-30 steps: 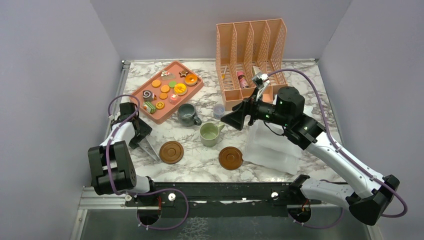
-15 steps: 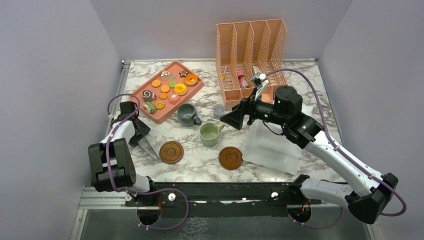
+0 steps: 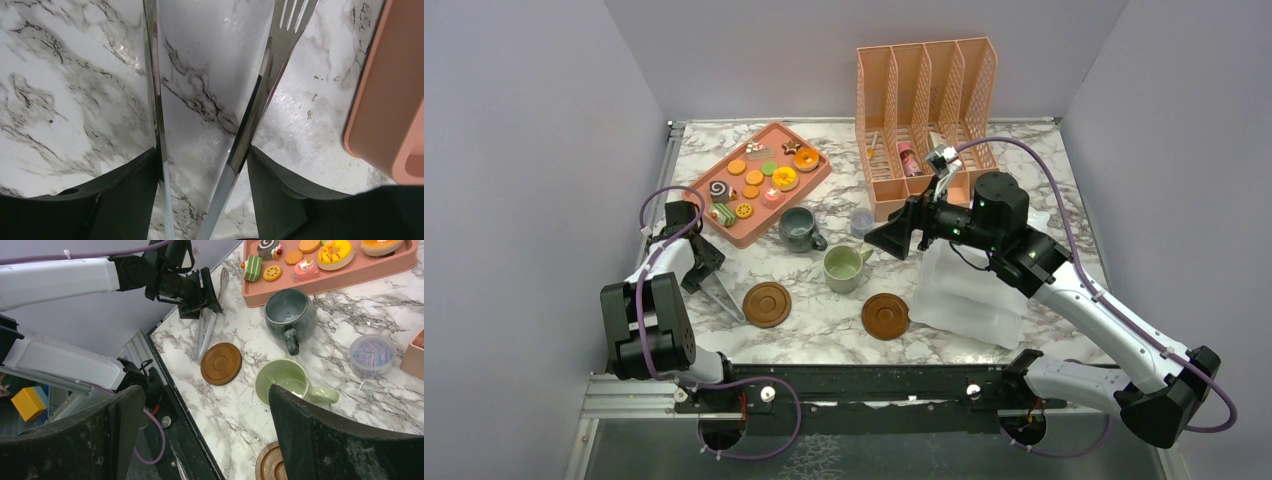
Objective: Serve the afternoon tea
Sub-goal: Pick up the clamp from the center of the board.
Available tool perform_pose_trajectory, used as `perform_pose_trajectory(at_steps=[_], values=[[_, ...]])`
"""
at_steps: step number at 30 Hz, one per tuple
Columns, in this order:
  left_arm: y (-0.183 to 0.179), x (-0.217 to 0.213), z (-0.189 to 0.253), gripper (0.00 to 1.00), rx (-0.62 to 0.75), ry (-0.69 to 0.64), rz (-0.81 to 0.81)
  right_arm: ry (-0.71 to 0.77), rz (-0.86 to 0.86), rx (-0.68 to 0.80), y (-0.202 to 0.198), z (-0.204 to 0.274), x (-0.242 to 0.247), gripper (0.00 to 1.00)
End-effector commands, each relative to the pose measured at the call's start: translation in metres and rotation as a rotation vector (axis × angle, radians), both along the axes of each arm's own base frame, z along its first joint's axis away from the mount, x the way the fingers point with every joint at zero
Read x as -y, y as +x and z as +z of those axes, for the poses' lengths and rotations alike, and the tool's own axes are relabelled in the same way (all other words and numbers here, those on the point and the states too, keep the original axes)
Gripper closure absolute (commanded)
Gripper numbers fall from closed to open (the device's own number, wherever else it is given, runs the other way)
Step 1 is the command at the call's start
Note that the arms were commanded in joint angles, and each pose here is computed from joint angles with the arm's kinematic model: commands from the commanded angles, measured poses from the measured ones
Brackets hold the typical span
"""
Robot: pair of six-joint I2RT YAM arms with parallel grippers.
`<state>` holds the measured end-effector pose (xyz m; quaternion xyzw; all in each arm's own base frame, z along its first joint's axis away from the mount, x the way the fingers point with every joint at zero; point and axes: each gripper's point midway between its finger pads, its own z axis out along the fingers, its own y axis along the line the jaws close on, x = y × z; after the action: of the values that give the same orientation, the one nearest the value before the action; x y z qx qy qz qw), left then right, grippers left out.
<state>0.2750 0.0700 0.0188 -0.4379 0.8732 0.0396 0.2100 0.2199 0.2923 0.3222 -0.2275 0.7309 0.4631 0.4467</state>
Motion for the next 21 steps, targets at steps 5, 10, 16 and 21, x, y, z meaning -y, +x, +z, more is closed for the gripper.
perform_pose_trajectory(at_steps=[5, 10, 16, 21], values=[[-0.028, 0.018, -0.033, 0.35, -0.121, -0.067, -0.005, 0.022, -0.01, 0.023, 0.0, 0.015, 0.003, 0.0], [-0.032, 0.02, -0.037, 0.37, -0.137, -0.077, -0.008, 0.021, -0.016, 0.029, -0.001, 0.016, 0.005, 0.0], [-0.034, 0.017, -0.035, 0.39, -0.134, -0.055, 0.005, 0.02, -0.018, 0.025, -0.001, 0.014, 0.006, 0.0], [-0.027, 0.017, -0.03, 0.46, -0.119, -0.063, -0.002, 0.026, -0.016, 0.021, -0.002, 0.015, 0.006, 0.0]])
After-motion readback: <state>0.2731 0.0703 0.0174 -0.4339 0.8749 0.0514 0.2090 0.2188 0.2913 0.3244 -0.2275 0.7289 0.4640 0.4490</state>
